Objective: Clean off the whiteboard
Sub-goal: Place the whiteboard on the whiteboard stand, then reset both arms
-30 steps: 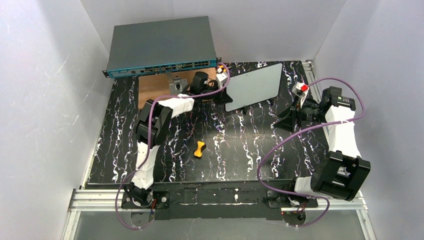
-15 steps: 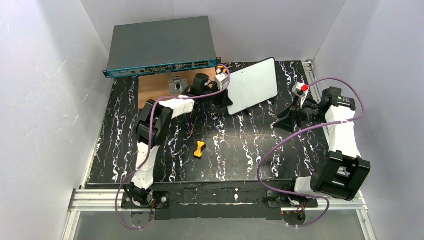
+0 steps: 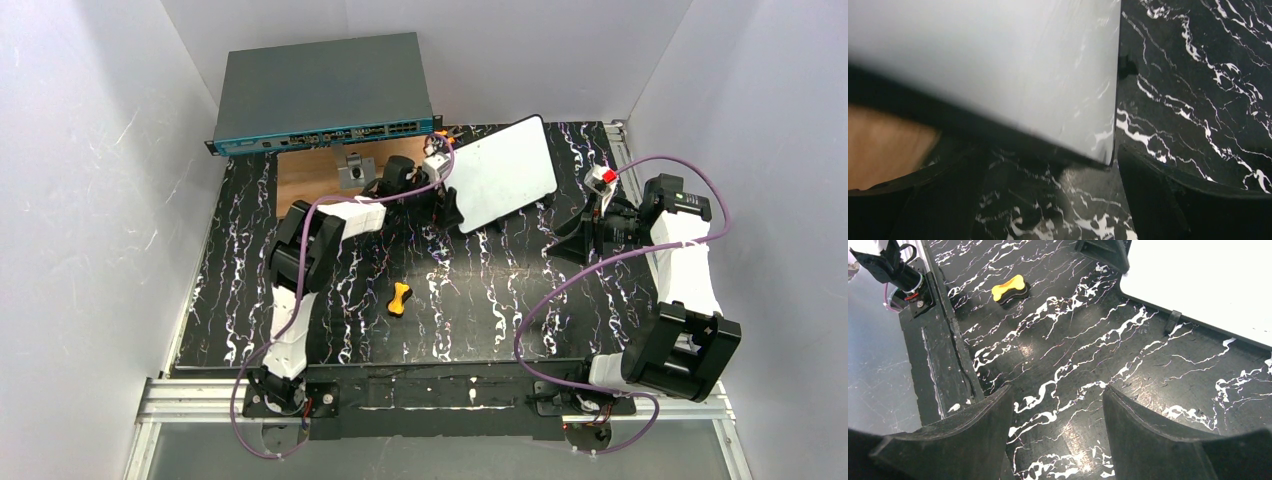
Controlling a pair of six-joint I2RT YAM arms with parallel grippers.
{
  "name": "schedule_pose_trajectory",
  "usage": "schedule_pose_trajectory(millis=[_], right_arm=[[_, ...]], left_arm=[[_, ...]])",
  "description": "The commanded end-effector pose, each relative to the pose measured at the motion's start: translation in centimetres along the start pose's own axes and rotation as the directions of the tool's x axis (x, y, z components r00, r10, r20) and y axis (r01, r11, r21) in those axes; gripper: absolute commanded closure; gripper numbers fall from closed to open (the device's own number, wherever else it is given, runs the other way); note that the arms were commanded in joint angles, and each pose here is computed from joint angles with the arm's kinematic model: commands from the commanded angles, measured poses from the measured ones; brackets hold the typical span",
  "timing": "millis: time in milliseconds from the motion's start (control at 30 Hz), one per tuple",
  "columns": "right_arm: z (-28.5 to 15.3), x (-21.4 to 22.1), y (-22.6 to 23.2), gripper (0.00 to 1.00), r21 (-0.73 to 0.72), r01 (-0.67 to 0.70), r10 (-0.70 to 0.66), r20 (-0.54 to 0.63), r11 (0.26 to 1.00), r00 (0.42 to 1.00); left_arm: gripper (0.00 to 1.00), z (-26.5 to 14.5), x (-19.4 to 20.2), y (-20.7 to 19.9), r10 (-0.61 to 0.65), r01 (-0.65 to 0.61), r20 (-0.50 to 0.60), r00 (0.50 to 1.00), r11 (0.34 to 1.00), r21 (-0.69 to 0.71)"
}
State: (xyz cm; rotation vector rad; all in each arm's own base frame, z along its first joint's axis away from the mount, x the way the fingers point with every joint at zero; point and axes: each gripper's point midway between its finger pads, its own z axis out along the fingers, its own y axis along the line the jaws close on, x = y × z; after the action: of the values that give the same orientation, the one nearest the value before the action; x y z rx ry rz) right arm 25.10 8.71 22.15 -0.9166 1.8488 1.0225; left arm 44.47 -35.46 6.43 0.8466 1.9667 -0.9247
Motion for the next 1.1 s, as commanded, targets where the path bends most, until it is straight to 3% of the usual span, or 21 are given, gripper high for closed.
schedule_pose_trajectory(millis=[0, 233, 467, 800, 967, 1067], right_arm=[[-0.5, -1.5, 0.4, 0.28, 0.008, 0.048, -0.048, 0.032, 0.999, 0.998], [-0.5, -1.3, 0.5, 0.28, 0.012, 0.047, -0.047, 0.024, 0.999, 0.999], [-0.7, -0.9, 0.4, 0.27, 0.046, 0.064, -0.064, 0.006, 0.997, 0.998], [-1.5, -0.4, 1.5, 0.25, 0.134, 0.09, -0.087, -0.028, 0.987, 0.996], [-2.6, 0.7, 0.1, 0.22, 0.328, 0.085, -0.075, -0.044, 0.941, 0.996], [-4.5, 0.2, -1.3, 0.17, 0.485, 0.058, -0.067, 0.002, 0.872, 0.998]], left_arm=[[0.02, -3.2, -3.5, -0.5, -0.001, 0.003, 0.086, 0.996, 1.0, -0.027], [0.02, -5.3, -4.3, -2.1, 0.011, -0.01, 0.099, 0.995, 1.0, -0.016], [0.02, -8.7, -2.2, -4.4, -0.03, 0.032, 0.059, 0.998, 0.999, -0.025], [0.02, -18.1, 1.8, -8.0, -0.112, 0.117, 0.035, 0.993, 0.975, -0.19], [0.02, -25.2, 3.0, -9.3, -0.138, 0.151, 0.062, 0.988, 0.921, -0.359], [0.02, -30.0, 2.4, -8.8, -0.129, 0.192, 0.156, 0.979, 0.84, -0.507]])
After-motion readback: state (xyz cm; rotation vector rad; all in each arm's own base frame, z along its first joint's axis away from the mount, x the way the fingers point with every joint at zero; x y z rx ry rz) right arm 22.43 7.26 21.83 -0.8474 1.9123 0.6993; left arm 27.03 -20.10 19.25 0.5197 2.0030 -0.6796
